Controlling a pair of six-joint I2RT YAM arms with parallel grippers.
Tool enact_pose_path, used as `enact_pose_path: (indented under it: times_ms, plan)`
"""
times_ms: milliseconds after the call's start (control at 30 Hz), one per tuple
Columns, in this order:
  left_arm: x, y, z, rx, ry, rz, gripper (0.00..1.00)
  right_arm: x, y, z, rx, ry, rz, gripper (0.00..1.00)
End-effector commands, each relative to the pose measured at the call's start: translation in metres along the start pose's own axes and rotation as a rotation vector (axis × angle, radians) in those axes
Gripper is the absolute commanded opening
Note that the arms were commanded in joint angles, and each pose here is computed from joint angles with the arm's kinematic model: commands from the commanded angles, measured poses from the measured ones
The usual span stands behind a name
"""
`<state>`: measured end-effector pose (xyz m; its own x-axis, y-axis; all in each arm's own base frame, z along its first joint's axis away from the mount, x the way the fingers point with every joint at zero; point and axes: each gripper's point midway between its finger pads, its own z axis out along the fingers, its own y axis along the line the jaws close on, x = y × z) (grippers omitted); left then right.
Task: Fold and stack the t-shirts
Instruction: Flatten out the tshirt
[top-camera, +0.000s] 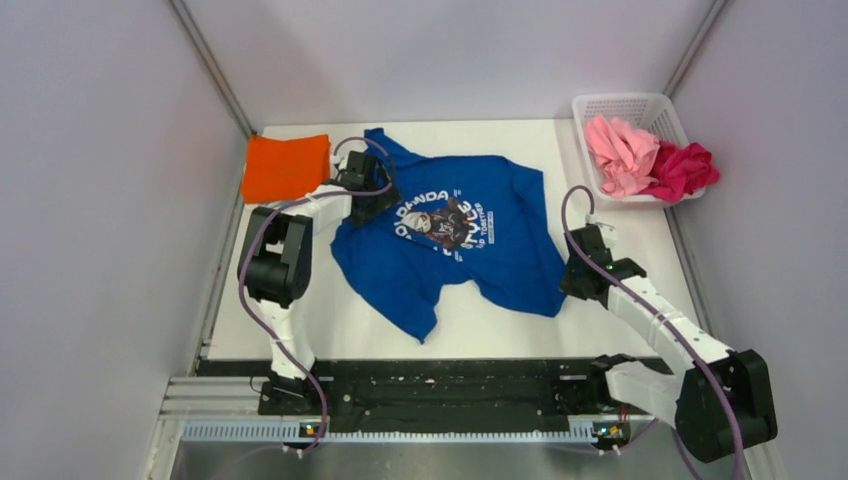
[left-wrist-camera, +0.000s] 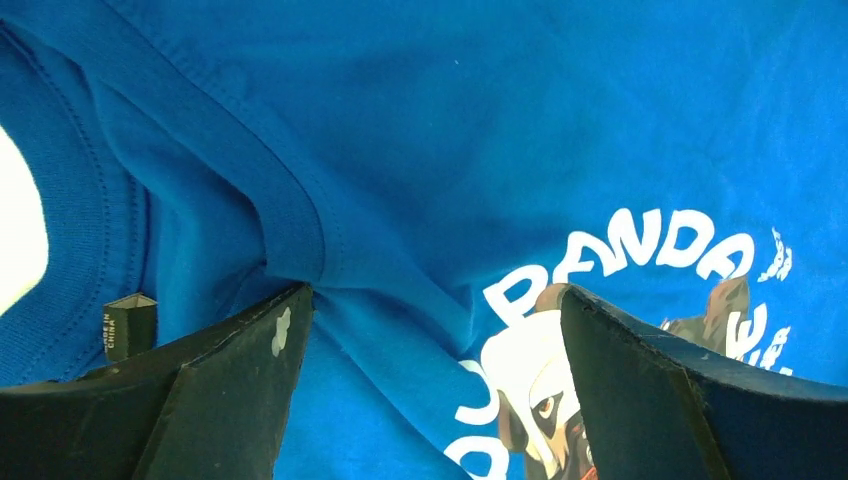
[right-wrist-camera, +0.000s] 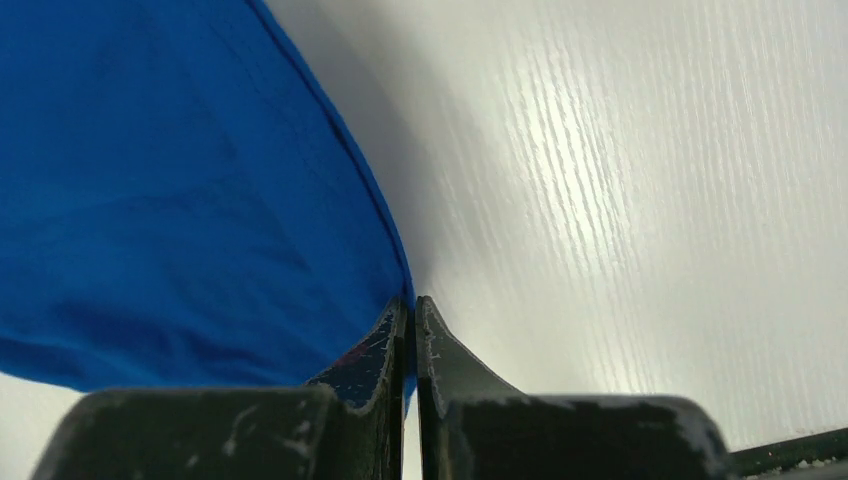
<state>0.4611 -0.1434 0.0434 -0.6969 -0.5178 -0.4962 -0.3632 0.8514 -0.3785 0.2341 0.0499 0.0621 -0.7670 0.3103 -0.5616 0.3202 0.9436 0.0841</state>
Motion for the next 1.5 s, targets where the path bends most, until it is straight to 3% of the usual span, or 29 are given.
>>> enact_pose_path:
  times_ms: [0, 133, 267, 400, 500, 600, 733, 800, 867, 1000, 1133, 1333, 1467]
  plan:
    - [-0.001, 0.030, 0.020, -0.091, 0.046, -0.009, 0.99, 0.008, -0.007, 0.002, -0.030, 0.043, 0.008, 0.02]
    - [-0.016, 0.036, 0.026, -0.128, 0.032, -0.010, 0.99, 0.010, -0.031, 0.010, 0.049, 0.075, 0.089, 0.00]
    - [-0.042, 0.038, 0.030, -0.126, 0.009, -0.039, 0.99, 0.000, -0.066, 0.012, 0.152, 0.020, 0.254, 0.00]
    - [-0.051, 0.033, 0.038, -0.117, 0.027, -0.019, 0.99, 0.007, -0.083, 0.012, 0.227, 0.017, 0.322, 0.01]
    - [-0.058, 0.022, 0.039, -0.083, 0.029, 0.004, 0.99, 0.005, -0.089, 0.011, 0.261, -0.013, 0.353, 0.20]
    - [-0.070, 0.005, 0.036, -0.020, 0.015, 0.031, 0.99, -0.012, -0.086, 0.006, 0.244, -0.056, 0.346, 0.55]
    - [-0.084, -0.011, 0.011, 0.025, -0.015, 0.049, 0.99, -0.044, -0.071, -0.009, 0.153, -0.135, 0.317, 0.73]
    - [-0.078, -0.019, -0.007, 0.070, 0.001, 0.055, 0.99, -0.058, -0.053, -0.015, 0.037, -0.178, 0.304, 0.90]
    - [-0.070, -0.020, -0.026, 0.081, -0.008, 0.067, 0.99, -0.071, -0.027, -0.023, -0.119, -0.224, 0.294, 0.98]
    - [-0.043, -0.009, -0.073, 0.056, -0.032, 0.072, 0.99, -0.084, 0.031, -0.038, -0.362, -0.292, 0.211, 0.99]
    - [0.015, 0.024, -0.106, 0.017, 0.024, 0.015, 0.99, -0.077, 0.083, -0.042, -0.483, -0.290, 0.107, 0.99]
    - [0.105, 0.057, -0.139, 0.053, 0.136, 0.024, 0.99, -0.047, 0.094, -0.008, -0.450, -0.154, 0.055, 0.99]
    - [0.133, 0.063, -0.135, 0.098, 0.173, -0.001, 0.99, -0.037, 0.091, 0.000, -0.442, -0.139, 0.063, 0.99]
